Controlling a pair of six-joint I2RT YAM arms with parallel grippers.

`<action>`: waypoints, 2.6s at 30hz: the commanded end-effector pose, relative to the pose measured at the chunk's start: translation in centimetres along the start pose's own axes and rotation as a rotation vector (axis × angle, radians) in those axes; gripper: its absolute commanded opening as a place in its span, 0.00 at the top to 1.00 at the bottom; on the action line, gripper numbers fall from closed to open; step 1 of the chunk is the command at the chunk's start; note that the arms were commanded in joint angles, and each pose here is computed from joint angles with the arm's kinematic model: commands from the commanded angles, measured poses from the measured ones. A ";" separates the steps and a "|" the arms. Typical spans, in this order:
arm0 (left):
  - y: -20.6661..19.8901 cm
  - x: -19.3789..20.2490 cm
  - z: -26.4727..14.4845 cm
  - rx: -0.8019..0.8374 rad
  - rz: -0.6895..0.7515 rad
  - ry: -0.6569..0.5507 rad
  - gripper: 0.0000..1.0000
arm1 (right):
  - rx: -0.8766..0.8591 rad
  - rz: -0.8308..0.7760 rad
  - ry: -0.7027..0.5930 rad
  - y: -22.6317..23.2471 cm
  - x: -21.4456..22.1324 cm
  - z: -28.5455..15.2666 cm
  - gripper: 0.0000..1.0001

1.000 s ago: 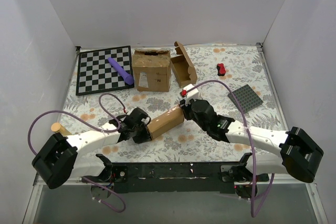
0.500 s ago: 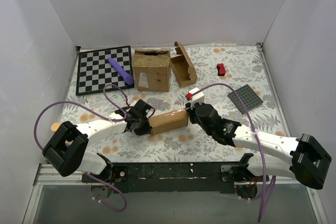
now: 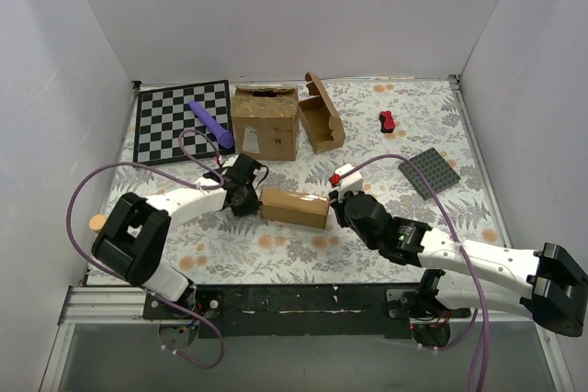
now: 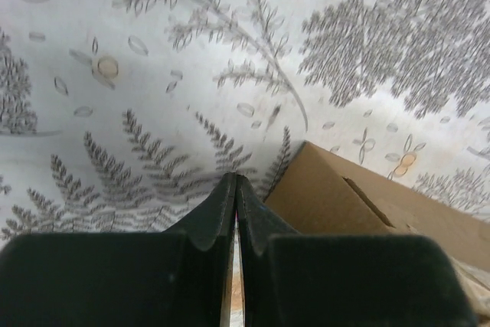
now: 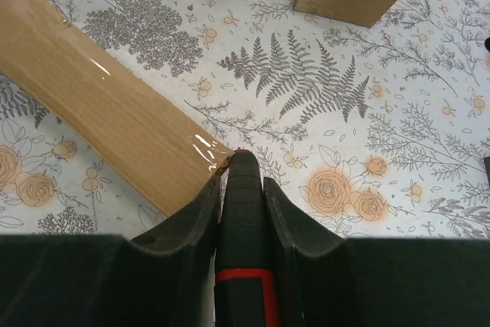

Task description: Unpack the express box

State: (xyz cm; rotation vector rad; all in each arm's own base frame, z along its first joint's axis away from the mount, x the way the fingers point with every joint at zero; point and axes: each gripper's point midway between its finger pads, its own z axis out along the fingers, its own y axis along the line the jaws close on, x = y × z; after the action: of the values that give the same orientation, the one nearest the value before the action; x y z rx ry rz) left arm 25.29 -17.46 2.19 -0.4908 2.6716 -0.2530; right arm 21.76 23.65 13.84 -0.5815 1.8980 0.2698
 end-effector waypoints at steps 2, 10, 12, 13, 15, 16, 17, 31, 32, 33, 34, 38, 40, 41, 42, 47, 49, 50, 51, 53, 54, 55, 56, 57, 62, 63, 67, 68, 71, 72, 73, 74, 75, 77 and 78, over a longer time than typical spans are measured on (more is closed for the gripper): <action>-3.3 -3.7 1.0 0.069 -0.015 -0.075 0.99 | -0.179 0.099 -0.059 4.8 -1.8 -1.3 0.99; -2.7 -5.7 0.6 0.036 -0.020 -0.108 0.96 | -0.095 0.084 -0.059 3.2 -1.9 -1.9 0.99; -2.1 -5.9 -0.1 0.023 -0.014 -0.123 0.94 | -0.049 0.075 -0.064 2.0 -2.1 -2.2 0.99; -2.0 -5.9 -0.4 0.022 -0.009 -0.129 0.93 | -0.042 0.072 -0.067 1.8 -2.2 -2.3 0.99; -1.5 -6.0 -1.2 0.018 -0.001 -0.146 0.91 | -0.026 0.072 -0.081 1.2 -2.7 -2.7 0.99; -1.3 -6.0 -1.5 0.019 -0.001 -0.154 0.90 | -0.025 0.076 -0.089 1.1 -3.0 -2.8 0.99; -1.1 -6.0 -1.9 0.020 0.005 -0.157 0.90 | -0.010 0.059 -0.065 0.7 -2.4 -3.0 0.99; -8.5 -5.6 -13.4 0.401 0.039 -0.159 0.38 | 0.020 0.053 -0.108 -1.7 -4.9 -5.8 0.99; -9.5 -5.2 -13.8 0.403 0.024 -0.152 0.38 | 0.016 0.054 -0.113 -1.6 -4.9 -5.8 0.99; -9.4 -4.9 -13.0 0.330 0.004 -0.171 0.38 | 0.016 0.051 -0.113 -1.6 -4.7 -5.7 0.99; -10.1 -4.2 -12.8 0.309 -0.030 -0.163 0.38 | 0.010 0.058 -0.126 -1.5 -5.0 -5.7 0.99; -10.8 -3.1 -12.0 0.164 -0.095 -0.162 0.37 | 0.057 0.049 -0.146 -1.8 -5.2 -4.9 0.99; -10.1 -3.2 -11.6 0.112 -0.117 -0.170 0.37 | 0.061 0.072 -0.201 -1.7 -5.8 -4.1 0.99; -10.2 -3.1 -11.6 0.118 -0.137 -0.164 0.37 | 0.029 0.063 -0.220 -1.1 -6.0 -3.7 0.99; -10.4 -2.9 -11.3 0.139 -0.145 -0.161 0.36 | 0.014 0.070 -0.228 -0.8 -6.0 -3.3 0.99; -10.4 -3.0 -11.1 0.095 -0.179 -0.152 0.35 | -0.026 0.076 -0.222 0.9 -5.9 -1.3 0.99; -9.6 -2.8 -11.0 0.031 -0.191 -0.140 0.34 | -0.054 0.068 -0.208 1.8 -5.6 -0.6 0.99; -9.3 -2.6 -10.5 0.005 -0.190 -0.130 0.34 | -0.076 0.067 -0.200 2.4 -5.4 -0.4 0.99; -9.2 -2.3 -10.4 -0.005 -0.200 -0.120 0.33 | -0.085 0.072 -0.199 2.6 -5.3 -0.3 0.99; -9.4 -1.7 -9.9 -0.003 -0.206 -0.091 0.32 | -0.114 0.087 -0.189 3.3 -5.1 -0.1 0.99; -9.7 -1.6 -9.7 0.006 -0.214 -0.088 0.32 | -0.131 0.094 -0.186 3.7 -5.2 -0.1 0.99; -9.7 -1.5 -9.4 0.004 -0.217 -0.081 0.32 | -0.145 0.103 -0.173 4.1 -4.9 -0.1 0.99; -9.8 -1.4 -9.2 0.001 -0.218 -0.076 0.32 | -0.160 0.108 -0.163 4.4 -4.8 -0.1 0.99; -9.7 -1.2 -8.8 -0.015 -0.211 -0.069 0.32 | -0.169 0.113 -0.155 4.6 -4.7 -0.1 0.99; -9.1 -0.9 -8.1 -0.059 -0.183 -0.063 0.32 | -0.230 0.143 -0.136 6.1 -4.5 -0.5 0.99; -8.8 -0.8 -7.9 -0.069 -0.176 -0.063 0.32 | -0.242 0.146 -0.134 6.5 -4.5 -0.7 0.99; -8.4 -0.7 -7.5 -0.082 -0.154 -0.066 0.32 | -0.292 0.160 -0.123 8.2 -4.8 -1.0 0.99; -8.1 -0.7 -7.5 -0.089 -0.149 -0.070 0.32 | -0.312 0.160 -0.119 8.7 -4.9 -1.0 0.99; -7.6 -0.7 -7.2 -0.108 -0.128 -0.078 0.32 | -0.338 0.162 -0.111 9.7 -5.1 -1.3 0.99; -7.2 -0.7 -7.2 -0.119 -0.119 -0.081 0.32 | -0.339 0.163 -0.109 9.8 -5.1 -1.4 0.99; -7.0 -0.7 -7.2 -0.123 -0.111 -0.083 0.32 | -0.334 0.159 -0.100 9.7 -4.9 -1.3 0.99; -7.0 -1.0 -7.5 -0.115 -0.110 -0.099 0.32 | -0.323 0.163 -0.105 9.4 -5.1 -1.4 0.99; -7.1 -1.2 -7.6 -0.104 -0.109 -0.109 0.32 | -0.315 0.163 -0.104 9.2 -5.0 -1.5 0.99; -7.8 -1.6 -8.0 -0.046 -0.079 -0.124 0.31 | -0.300 0.162 -0.112 8.7 -5.0 -1.6 0.99; -8.3 -1.9 -8.9 0.000 -0.073 -0.136 0.31 | -0.297 0.157 -0.105 8.6 -4.8 -1.6 0.99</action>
State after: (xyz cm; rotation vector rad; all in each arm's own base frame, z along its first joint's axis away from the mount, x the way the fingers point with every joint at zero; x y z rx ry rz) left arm 25.07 -23.99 10.77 -0.6677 2.6018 -0.1581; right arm 17.57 30.40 14.30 -0.6745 1.8849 0.5789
